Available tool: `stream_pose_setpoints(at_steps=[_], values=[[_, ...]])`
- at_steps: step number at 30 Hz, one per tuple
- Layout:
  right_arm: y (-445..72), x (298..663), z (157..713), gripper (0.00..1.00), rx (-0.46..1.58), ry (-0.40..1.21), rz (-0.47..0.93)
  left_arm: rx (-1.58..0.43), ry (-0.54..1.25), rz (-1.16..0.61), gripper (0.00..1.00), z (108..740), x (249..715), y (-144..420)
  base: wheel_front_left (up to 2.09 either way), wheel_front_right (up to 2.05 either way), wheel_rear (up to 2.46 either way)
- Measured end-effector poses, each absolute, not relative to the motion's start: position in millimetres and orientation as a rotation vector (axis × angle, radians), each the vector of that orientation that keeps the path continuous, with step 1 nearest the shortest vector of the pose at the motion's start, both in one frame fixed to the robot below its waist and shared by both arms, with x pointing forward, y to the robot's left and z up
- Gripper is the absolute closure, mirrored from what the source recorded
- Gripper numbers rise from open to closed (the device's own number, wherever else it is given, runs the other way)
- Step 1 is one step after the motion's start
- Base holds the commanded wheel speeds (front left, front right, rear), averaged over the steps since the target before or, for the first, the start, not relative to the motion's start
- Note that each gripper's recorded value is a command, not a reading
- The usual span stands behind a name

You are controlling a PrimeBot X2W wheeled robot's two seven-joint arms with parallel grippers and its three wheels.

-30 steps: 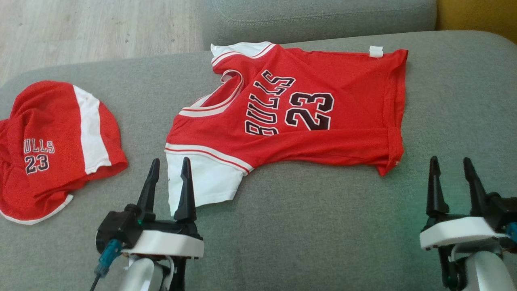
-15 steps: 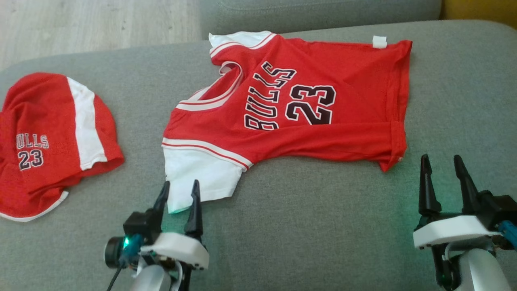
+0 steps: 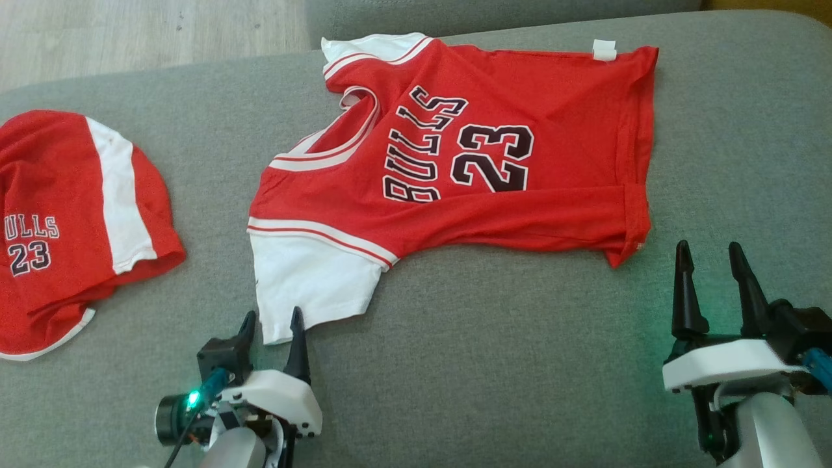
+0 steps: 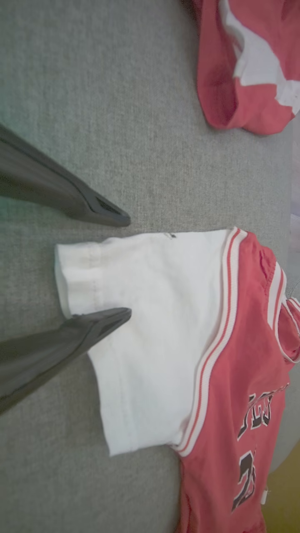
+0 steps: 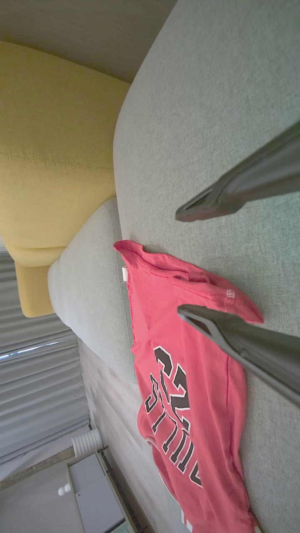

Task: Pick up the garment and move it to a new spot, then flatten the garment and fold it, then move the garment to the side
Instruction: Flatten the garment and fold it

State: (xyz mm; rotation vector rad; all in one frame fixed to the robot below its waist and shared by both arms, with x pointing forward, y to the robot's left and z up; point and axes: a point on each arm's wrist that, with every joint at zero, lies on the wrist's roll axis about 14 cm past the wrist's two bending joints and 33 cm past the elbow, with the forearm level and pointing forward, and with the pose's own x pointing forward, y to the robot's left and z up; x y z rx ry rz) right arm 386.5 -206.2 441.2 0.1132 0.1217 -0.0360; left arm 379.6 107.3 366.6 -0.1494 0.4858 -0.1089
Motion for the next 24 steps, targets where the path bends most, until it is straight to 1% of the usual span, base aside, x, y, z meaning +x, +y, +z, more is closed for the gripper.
stream_pose_setpoints(at_steps=[11, 16, 17, 18, 19, 24], values=[[-205.3, 388.2, 440.0, 0.00, 0.114, 0.123, -0.034, -0.157, 0.508, -0.095, 0.00, 363.1, 382.1, 109.5, 0.00, 0.00, 0.00], [-203.2, 391.9, 439.8, 0.00, 0.115, 0.125, -0.027, -0.185, 0.530, -0.126, 0.00, 362.2, 383.4, 103.1, 0.00, 0.00, 0.00], [-201.9, 391.6, 437.6, 0.00, 0.114, 0.137, -0.023, -0.186, 0.529, -0.128, 0.39, 362.5, 383.7, 102.7, 0.00, 0.00, 0.00], [-200.8, 391.1, 434.7, 0.00, 0.113, 0.152, -0.020, -0.186, 0.530, -0.129, 0.84, 362.3, 383.5, 102.7, 0.00, 0.00, 0.00], [-200.2, 390.4, 431.7, 0.00, 0.112, 0.165, -0.018, -0.191, 0.531, -0.134, 1.00, 362.2, 383.1, 101.7, 0.00, 0.00, 0.00], [-195.3, 387.8, 417.3, 0.00, 0.089, 0.235, 0.000, -0.207, 0.486, -0.144, 1.00, 369.6, 384.9, 99.9, 0.00, 0.00, 0.00]])
